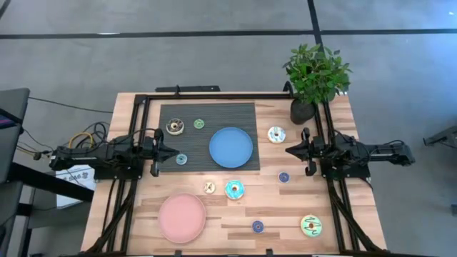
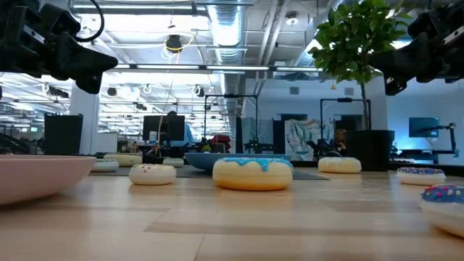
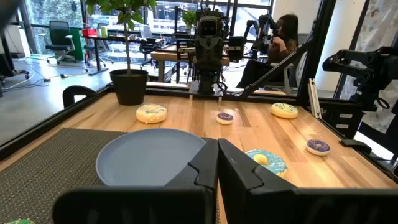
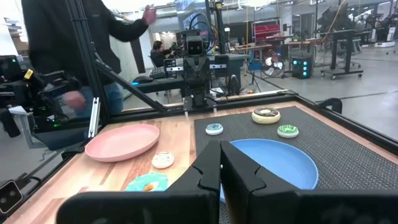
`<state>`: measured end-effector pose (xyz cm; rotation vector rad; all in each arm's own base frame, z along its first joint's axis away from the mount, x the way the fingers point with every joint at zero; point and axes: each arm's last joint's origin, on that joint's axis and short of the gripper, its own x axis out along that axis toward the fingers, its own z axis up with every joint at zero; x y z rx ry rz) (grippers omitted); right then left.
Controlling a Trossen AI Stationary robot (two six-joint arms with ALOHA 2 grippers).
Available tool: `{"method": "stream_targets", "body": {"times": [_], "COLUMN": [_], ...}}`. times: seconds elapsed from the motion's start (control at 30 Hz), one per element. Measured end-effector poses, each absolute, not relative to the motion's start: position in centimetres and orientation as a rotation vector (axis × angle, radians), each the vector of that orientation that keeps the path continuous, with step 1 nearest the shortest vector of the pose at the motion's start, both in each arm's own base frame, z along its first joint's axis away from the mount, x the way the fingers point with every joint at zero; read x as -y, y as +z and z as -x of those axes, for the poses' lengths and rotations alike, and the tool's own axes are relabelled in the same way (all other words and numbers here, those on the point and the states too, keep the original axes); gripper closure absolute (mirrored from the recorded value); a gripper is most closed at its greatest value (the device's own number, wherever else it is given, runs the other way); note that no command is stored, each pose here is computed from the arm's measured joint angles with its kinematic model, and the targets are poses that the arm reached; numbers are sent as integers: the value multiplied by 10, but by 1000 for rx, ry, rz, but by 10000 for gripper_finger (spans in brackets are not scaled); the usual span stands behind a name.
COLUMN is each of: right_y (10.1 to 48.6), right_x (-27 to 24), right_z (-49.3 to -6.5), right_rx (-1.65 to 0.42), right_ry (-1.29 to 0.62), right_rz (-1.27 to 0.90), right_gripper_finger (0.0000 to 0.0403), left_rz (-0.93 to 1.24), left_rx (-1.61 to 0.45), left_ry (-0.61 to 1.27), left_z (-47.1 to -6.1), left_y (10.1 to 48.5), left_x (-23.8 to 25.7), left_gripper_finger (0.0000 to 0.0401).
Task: Pick & Place donuts
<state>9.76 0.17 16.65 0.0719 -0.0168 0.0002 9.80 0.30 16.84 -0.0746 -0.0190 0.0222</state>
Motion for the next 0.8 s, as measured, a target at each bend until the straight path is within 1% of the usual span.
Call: {"method": "stream_targets", "body": {"times": [0.8], "right_y": [167], "right_x": [-1], "right_z": [-98], "right_rx": [18], "right_ry": [-7], "right_rz": [-72], "right_gripper_finger": [403], "left_rz": [75], "left_rx": [19], "left_ry": [22], "left_z": [-98], "left_y": [168], "left_x": [-3], "left_gripper_finger": [401]}}
